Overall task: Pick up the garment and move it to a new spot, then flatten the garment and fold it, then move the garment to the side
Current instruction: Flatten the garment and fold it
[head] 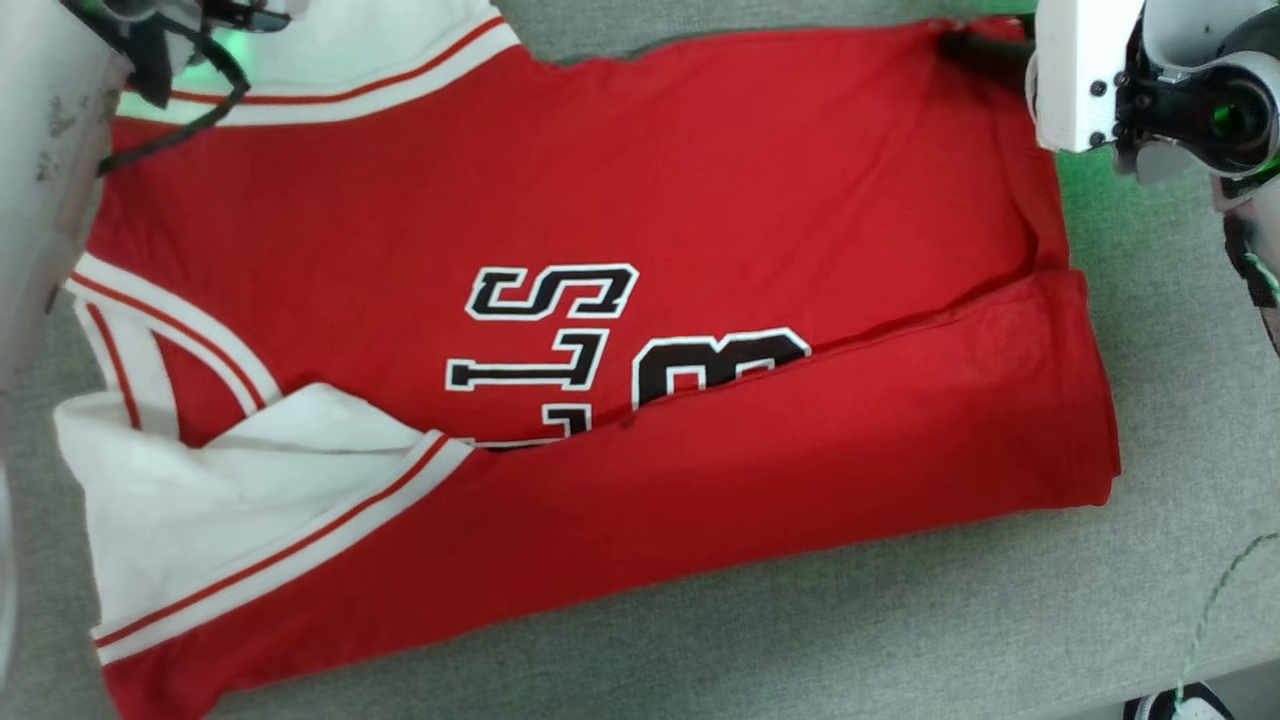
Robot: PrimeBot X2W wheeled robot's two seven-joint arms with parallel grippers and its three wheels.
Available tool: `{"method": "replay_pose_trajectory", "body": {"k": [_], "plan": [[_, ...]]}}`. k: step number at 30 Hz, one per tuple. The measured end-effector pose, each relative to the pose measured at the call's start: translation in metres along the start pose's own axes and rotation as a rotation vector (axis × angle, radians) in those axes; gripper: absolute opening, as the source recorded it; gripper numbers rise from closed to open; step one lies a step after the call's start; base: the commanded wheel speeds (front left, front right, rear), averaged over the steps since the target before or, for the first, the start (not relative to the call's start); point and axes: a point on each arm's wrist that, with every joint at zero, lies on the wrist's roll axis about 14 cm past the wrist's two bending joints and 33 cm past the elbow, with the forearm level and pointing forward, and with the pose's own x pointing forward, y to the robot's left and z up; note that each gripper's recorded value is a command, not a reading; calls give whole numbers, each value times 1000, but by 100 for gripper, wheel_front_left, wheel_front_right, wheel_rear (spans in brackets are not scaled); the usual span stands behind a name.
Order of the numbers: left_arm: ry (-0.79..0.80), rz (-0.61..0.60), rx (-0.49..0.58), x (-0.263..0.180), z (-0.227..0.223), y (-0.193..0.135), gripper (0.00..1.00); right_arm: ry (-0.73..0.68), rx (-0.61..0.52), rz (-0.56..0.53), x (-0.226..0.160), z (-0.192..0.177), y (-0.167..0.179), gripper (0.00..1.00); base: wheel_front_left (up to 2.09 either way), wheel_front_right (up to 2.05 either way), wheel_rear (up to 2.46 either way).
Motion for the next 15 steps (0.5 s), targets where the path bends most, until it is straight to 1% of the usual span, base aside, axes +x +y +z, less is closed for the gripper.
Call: {"method": "replay_pose_trajectory", "body": {"k": [4,8,15], "plan": [[-28,-5,-22,-9,3,-1,0,-9,1,-4,-5,2,-1,0,0,0,0],[-78,-15,-41,-22,7,-1,0,-64,-18,-14,-13,5,-3,0,0,0,0],[-248,-22,-19,-71,32,-3,0,-181,-94,-43,-37,10,-8,0,0,0,0]]}}
